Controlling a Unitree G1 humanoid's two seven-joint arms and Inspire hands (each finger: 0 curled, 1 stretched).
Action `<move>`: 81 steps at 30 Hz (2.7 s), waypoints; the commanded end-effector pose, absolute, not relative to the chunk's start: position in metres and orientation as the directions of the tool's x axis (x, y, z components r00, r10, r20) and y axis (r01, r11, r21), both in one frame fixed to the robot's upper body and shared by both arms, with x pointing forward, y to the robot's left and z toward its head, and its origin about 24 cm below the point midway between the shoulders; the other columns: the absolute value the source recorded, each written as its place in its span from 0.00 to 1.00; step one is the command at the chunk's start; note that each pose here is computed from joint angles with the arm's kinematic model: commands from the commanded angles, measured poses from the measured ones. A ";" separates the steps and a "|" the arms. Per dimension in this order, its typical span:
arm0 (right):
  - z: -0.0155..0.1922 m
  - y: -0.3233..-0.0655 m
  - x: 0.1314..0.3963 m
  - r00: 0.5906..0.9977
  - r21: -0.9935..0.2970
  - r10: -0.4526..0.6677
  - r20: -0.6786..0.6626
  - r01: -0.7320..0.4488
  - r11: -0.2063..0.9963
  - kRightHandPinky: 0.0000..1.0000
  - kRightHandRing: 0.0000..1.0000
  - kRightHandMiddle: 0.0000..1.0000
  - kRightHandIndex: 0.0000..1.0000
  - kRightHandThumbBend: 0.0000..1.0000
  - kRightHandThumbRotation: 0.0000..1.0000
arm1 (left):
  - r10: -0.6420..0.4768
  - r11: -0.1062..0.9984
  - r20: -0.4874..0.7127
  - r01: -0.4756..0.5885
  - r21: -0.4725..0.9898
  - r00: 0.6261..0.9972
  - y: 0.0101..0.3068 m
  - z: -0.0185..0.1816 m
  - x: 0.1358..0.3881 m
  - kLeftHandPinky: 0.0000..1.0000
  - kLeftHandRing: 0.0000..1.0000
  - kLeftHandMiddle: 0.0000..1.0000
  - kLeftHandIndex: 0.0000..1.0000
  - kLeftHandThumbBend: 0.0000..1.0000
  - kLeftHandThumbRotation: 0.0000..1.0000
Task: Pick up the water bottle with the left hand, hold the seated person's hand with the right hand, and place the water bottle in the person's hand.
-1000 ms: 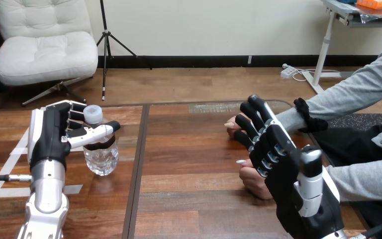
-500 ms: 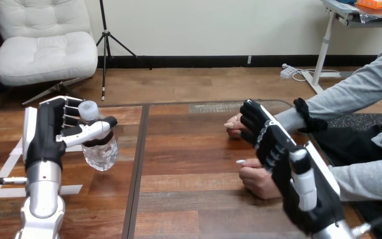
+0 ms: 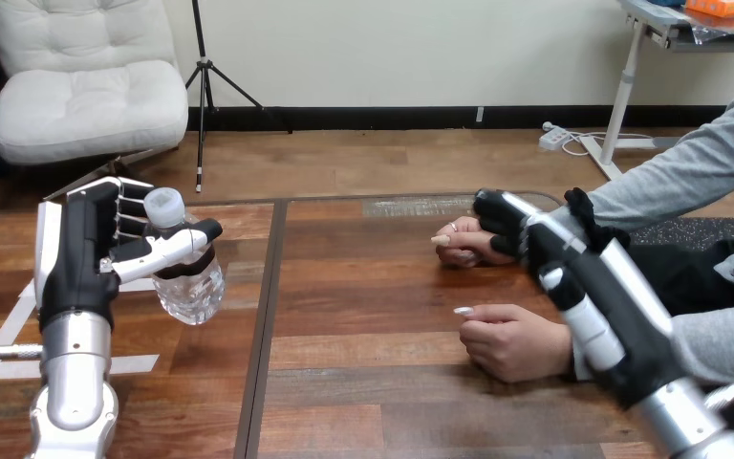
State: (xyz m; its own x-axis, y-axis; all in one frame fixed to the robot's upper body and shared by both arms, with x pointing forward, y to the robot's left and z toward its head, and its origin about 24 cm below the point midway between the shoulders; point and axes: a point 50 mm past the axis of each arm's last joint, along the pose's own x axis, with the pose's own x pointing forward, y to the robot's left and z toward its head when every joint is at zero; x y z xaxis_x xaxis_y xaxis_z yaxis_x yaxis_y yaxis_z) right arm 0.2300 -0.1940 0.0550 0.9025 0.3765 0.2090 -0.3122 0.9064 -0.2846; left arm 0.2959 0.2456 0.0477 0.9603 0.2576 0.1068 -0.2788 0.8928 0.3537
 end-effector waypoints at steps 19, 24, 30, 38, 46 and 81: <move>0.099 -0.234 0.278 0.872 -0.571 0.390 0.297 -0.165 0.804 0.80 0.87 0.88 0.86 0.90 1.00 | 0.190 0.914 0.314 -0.285 0.291 0.930 0.235 0.100 0.300 0.37 0.40 0.43 0.42 0.76 0.00; 0.100 -0.244 0.285 0.881 -0.612 0.387 0.272 -0.152 0.776 0.79 0.86 0.87 0.86 0.96 1.00 | 0.189 0.915 0.316 -0.283 0.288 0.930 0.235 0.101 0.299 0.36 0.40 0.42 0.41 0.77 0.00; 0.102 -0.255 0.292 0.885 -0.678 0.394 0.247 -0.133 0.723 0.77 0.84 0.86 0.86 0.99 1.00 | 0.190 0.914 0.316 -0.285 0.290 0.930 0.235 0.102 0.299 0.35 0.39 0.42 0.41 0.77 0.00; 0.102 -0.265 0.298 0.892 -0.716 0.397 0.215 -0.132 0.686 0.76 0.83 0.85 0.85 1.00 0.95 | 0.189 0.917 0.315 -0.282 0.281 0.930 0.235 0.102 0.298 0.35 0.39 0.42 0.41 0.77 0.00; 0.103 -0.274 0.302 0.907 -0.765 0.389 0.160 -0.135 0.629 0.76 0.83 0.85 0.85 1.00 0.93 | 0.186 0.921 0.319 -0.278 0.273 0.929 0.236 0.103 0.298 0.35 0.39 0.42 0.40 0.76 0.00; 0.095 -0.281 0.308 0.922 -0.871 0.380 -0.072 -0.244 0.426 0.70 0.83 0.86 0.86 1.00 0.65 | 0.177 0.922 0.334 -0.275 0.273 0.926 0.235 0.108 0.296 0.34 0.38 0.41 0.40 0.75 0.00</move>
